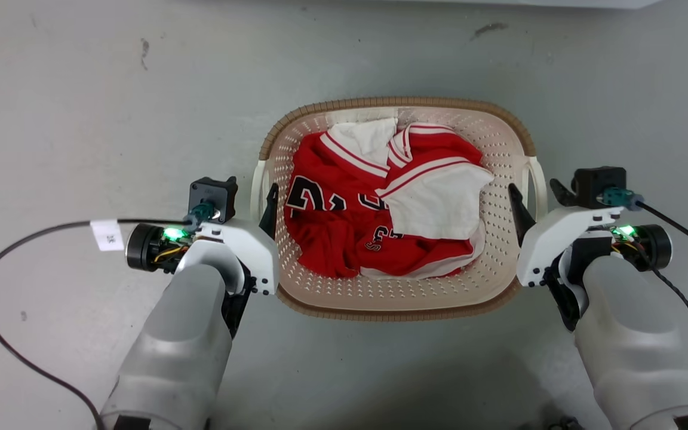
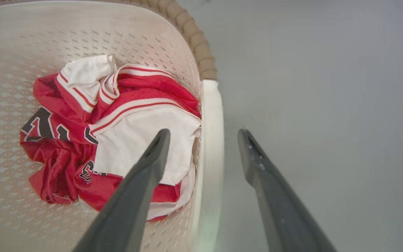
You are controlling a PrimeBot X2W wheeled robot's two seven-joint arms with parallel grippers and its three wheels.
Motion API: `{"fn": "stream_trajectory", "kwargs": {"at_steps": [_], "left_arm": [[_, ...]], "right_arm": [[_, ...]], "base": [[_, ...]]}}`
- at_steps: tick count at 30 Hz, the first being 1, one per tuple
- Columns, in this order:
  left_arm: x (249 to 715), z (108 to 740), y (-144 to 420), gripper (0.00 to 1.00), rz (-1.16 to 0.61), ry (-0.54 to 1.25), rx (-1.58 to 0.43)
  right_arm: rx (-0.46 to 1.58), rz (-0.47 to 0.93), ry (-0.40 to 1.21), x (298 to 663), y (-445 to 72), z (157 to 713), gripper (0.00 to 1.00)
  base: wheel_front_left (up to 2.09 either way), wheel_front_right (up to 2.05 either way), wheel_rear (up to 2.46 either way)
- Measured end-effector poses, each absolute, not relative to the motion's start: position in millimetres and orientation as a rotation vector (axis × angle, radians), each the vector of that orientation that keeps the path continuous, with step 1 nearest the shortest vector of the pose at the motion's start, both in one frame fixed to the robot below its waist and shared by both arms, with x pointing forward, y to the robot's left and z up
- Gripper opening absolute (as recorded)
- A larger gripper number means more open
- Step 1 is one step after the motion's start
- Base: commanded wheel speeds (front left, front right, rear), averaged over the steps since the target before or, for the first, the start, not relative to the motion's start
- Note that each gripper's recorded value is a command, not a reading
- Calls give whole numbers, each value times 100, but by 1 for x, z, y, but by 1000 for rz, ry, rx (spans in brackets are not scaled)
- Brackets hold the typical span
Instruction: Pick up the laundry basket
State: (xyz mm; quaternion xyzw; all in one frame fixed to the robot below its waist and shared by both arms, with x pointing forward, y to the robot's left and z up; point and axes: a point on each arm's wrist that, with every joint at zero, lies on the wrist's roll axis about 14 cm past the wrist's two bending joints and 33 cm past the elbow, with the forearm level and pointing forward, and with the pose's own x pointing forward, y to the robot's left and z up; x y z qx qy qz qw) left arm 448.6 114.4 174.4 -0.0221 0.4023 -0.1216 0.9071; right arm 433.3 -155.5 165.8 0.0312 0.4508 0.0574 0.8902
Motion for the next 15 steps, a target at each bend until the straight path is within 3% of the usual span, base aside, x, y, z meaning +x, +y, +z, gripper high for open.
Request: {"fn": "stream_trajectory", "kwargs": {"at_steps": [15], "left_arm": [[434,135,111,100,-297,1031,-28]], "right_arm": [[33,137,1118,425,-156,132,100]], "base": [[0,0,0]]}}
